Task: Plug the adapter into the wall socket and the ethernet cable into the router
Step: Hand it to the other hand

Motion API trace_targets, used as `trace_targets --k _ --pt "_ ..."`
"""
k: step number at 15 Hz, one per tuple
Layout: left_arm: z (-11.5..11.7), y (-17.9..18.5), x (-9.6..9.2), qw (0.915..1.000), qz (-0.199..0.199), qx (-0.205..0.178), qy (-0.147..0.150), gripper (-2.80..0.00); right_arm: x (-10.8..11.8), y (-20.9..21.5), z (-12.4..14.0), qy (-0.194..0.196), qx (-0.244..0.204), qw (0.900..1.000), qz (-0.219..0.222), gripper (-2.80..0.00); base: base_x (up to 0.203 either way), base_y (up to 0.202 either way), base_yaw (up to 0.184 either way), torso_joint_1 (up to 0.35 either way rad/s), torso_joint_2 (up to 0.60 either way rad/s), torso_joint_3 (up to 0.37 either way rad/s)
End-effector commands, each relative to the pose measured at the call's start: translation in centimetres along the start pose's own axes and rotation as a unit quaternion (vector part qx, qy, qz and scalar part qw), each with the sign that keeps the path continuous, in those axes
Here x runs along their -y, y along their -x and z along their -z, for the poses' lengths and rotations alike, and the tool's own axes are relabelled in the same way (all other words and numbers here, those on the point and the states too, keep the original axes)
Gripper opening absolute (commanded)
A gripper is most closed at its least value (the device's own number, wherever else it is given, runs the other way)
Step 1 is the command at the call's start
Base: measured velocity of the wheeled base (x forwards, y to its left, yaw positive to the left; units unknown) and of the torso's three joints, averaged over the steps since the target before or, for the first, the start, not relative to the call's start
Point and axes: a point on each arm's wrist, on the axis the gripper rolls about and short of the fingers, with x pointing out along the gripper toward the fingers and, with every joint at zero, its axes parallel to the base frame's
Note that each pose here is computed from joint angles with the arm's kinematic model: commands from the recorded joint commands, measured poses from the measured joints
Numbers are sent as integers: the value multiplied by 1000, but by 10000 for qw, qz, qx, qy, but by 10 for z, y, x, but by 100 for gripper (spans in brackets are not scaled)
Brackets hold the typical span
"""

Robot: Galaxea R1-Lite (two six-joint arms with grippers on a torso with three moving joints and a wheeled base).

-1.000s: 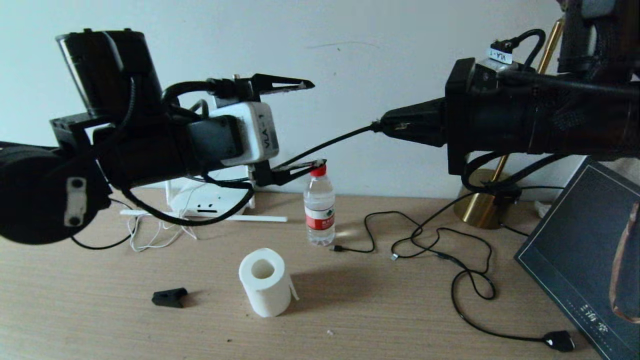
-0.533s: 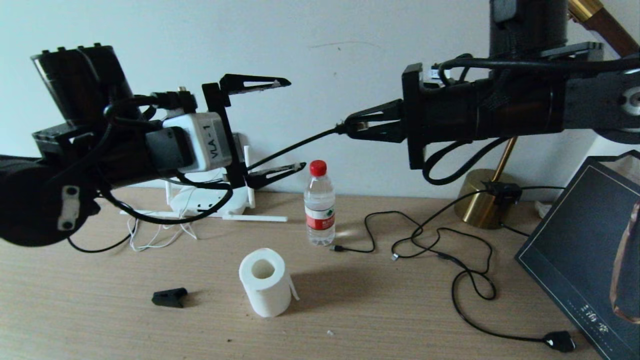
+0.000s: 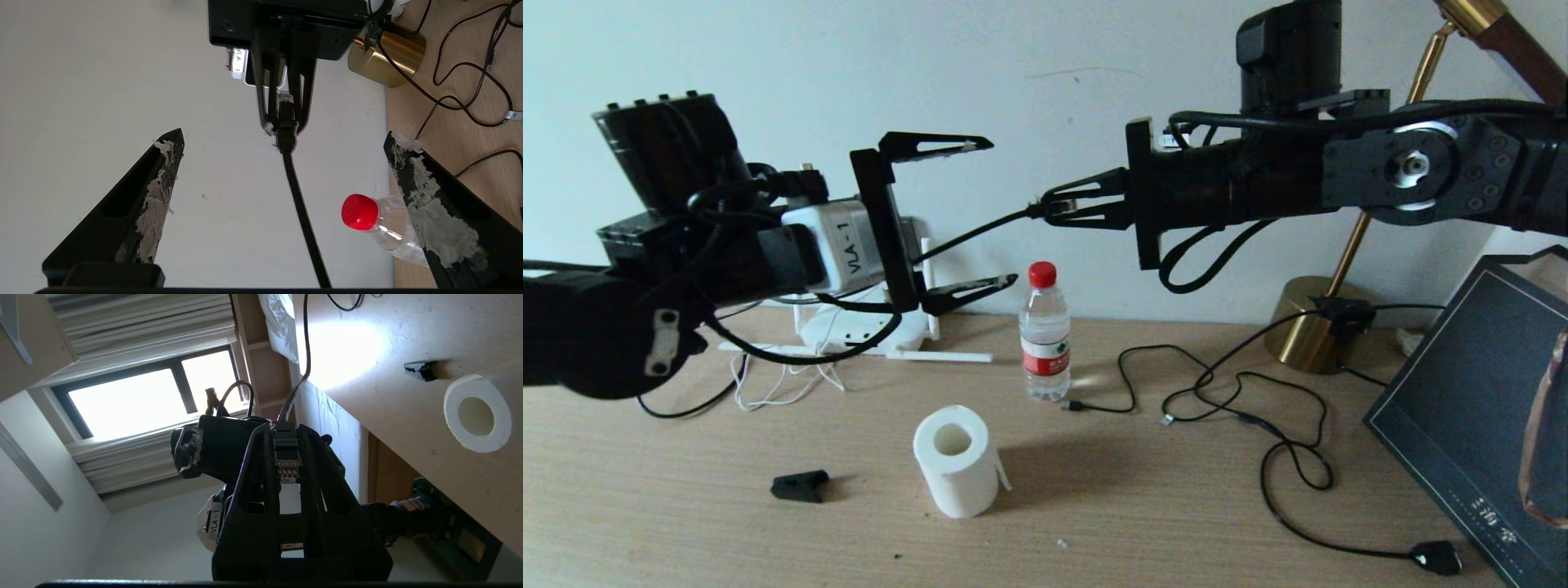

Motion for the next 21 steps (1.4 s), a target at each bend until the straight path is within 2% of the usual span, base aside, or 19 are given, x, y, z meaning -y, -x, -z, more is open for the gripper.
trace_targets --k 1,4,7,11,18,21 --pt "0 0 7 10000 31 23 47 0 4 -6 -1 -185 -143 9997 23 -280 0 0 0 0 0 0" --pt "-4 2 13 9998 16 42 178 0 -2 -2 5 -322 -575 9978 -92 -280 0 0 0 0 0 0" --pt "-4 3 12 9996 -5 49 272 0 -7 -5 15 -341 -733 9966 -136 -280 0 0 0 0 0 0" --pt "-7 3 8 9996 -79 84 253 0 -6 -10 21 -360 -945 9948 -116 -280 0 0 0 0 0 0" --pt "-11 4 8 9994 -122 134 287 0 -1 -16 21 -407 -1027 9939 -64 -280 0 0 0 0 0 0" --pt "-16 6 10 9993 -98 159 321 0 -1 -15 21 -414 -1223 9916 -77 -280 0 0 0 0 0 0"
